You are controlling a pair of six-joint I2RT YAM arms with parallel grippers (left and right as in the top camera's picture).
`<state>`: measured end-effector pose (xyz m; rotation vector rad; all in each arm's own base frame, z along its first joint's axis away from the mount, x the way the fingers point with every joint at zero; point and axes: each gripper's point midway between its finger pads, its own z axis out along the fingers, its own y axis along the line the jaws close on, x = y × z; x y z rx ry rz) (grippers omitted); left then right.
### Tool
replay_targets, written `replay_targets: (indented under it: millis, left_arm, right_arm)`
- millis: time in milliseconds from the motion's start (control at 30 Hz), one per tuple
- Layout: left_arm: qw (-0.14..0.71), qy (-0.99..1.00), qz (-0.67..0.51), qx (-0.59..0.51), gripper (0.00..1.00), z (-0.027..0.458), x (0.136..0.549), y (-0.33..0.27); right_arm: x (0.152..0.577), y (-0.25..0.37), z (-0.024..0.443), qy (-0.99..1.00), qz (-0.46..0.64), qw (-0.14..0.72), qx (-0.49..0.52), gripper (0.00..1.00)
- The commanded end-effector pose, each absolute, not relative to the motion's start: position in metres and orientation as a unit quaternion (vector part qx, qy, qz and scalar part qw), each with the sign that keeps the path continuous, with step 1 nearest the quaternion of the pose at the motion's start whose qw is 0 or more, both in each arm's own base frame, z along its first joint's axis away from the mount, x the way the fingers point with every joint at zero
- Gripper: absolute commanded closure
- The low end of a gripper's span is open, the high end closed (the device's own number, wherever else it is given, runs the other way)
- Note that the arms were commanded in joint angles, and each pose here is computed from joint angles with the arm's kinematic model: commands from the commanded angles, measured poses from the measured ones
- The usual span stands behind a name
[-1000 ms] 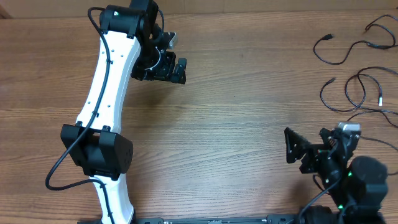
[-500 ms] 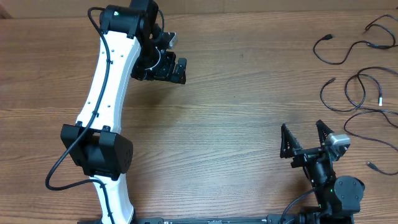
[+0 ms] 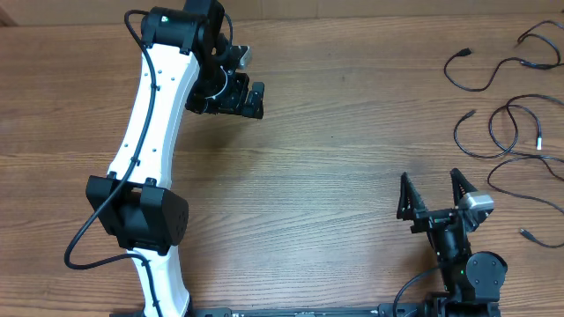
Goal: Untangle cables
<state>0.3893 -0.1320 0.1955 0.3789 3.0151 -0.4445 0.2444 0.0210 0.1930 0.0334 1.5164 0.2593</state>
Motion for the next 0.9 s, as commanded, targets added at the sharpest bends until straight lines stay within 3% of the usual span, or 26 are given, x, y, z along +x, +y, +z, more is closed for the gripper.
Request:
replay_targets:
  millis: [0, 867]
  left_arm:
    - [0.046, 0.980, -0.143, 0.134, 0.00, 0.201, 0.391, -0.134]
    - [0.046, 0.980, -0.143, 0.134, 0.00, 0.201, 0.391, -0.134]
  right_arm:
    - [0.246, 0.010, 0.183, 0.695, 0.085, 0.714, 0.029, 0.00]
    - [0.246, -0.004, 0.169, 0.717, 0.015, 0.697, 0.020, 0.00]
